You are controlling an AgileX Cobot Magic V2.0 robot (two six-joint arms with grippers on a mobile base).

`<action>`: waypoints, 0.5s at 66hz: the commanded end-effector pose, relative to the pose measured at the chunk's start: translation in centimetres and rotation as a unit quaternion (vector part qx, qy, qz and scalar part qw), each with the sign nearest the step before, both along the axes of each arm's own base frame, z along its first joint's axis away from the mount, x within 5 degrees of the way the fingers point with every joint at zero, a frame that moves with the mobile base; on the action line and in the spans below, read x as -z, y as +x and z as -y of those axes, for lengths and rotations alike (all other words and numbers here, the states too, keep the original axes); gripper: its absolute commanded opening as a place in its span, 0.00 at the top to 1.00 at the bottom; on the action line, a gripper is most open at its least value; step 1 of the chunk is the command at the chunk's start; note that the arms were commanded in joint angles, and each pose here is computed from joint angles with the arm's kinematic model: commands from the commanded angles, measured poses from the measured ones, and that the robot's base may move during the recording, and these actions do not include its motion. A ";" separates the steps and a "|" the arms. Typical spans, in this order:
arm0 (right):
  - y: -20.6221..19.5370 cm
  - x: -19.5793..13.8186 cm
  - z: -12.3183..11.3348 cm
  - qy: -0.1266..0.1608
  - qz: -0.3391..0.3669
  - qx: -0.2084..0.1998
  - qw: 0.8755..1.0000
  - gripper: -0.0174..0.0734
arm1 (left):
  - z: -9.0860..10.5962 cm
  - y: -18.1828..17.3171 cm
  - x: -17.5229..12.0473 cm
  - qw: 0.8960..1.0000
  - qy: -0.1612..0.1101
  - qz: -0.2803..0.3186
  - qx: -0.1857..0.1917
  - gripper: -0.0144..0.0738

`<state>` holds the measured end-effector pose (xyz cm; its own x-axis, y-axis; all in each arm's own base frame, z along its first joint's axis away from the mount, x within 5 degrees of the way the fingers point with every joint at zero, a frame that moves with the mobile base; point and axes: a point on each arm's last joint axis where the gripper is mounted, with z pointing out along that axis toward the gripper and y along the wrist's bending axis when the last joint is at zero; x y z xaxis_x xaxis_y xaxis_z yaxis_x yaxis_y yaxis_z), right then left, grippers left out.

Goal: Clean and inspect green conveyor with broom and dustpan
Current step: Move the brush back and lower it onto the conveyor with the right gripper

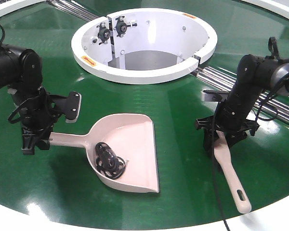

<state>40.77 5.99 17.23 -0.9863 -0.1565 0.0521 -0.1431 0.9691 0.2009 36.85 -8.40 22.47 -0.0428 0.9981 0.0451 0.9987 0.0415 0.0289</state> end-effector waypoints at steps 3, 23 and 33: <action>-0.3 -2.8 0.2 0.005 0.023 -0.007 1.000 0.27 | 0.3 -0.6 -2.4 1.000 -0.018 0.017 -0.010 0.84; -0.1 -3.6 0.2 0.006 0.049 -0.004 0.999 0.27 | 0.3 -0.6 -2.4 1.000 -0.018 0.017 -0.010 0.84; 0.0 -5.2 0.2 0.008 0.092 0.001 0.996 0.27 | 0.3 -0.6 -2.4 1.000 -0.018 0.017 -0.010 0.84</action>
<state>40.82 5.95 18.22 -0.9879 -0.1550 0.0081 -0.1505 0.9694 0.1937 36.85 -8.40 22.47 -0.0428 0.9981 0.0451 0.9987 0.0415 0.0289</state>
